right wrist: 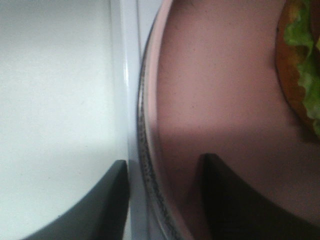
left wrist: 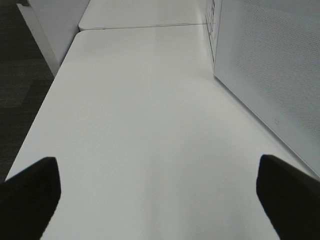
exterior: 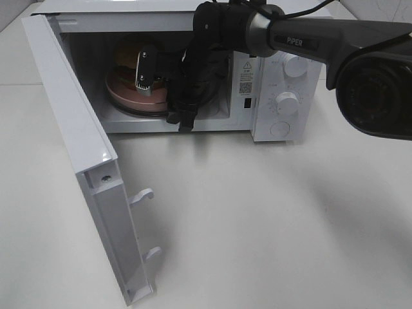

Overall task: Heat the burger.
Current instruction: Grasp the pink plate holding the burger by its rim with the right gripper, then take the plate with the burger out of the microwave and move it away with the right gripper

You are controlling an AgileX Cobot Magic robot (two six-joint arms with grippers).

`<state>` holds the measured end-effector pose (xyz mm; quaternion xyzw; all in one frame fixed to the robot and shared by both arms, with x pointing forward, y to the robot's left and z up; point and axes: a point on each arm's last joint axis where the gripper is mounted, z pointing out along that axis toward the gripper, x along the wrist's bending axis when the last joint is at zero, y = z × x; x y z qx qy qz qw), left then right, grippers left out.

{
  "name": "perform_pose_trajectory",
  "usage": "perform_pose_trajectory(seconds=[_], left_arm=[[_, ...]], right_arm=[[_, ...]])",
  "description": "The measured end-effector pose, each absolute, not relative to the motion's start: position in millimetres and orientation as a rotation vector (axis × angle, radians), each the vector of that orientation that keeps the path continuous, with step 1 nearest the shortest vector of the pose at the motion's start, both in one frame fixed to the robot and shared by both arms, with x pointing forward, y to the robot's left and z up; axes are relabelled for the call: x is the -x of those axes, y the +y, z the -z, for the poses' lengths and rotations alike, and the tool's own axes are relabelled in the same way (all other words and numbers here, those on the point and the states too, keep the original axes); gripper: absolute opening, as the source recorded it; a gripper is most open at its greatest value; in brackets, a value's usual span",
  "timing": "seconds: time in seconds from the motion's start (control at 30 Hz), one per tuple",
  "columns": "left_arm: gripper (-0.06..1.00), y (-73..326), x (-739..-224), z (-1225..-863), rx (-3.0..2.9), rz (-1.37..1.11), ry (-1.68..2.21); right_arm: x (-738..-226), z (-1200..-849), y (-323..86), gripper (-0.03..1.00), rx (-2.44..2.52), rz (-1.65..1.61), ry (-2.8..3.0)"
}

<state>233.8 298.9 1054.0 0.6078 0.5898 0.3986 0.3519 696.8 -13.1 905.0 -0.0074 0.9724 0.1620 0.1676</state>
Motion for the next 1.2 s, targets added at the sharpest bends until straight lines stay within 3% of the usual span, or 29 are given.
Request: perform_pose_trajectory(seconds=[0.1,0.13,0.27,1.2], left_arm=[[0.99,299,-234,-1054,-1.573,-1.032,1.526],[0.99,299,-234,-1054,-1.573,-1.032,1.526],[0.99,299,-234,-1054,-1.573,-1.032,1.526],[0.99,299,-234,-1054,-1.573,-1.032,1.526]], right_arm=[[-696,-906,-12,0.35,0.023,-0.465,2.766],[-696,-907,-12,0.24,0.027,-0.464,2.773],[-694,-910,-11,0.11,0.044,-0.46,2.782],[-681,-924,-11,0.04,0.092,-0.414,2.864]])
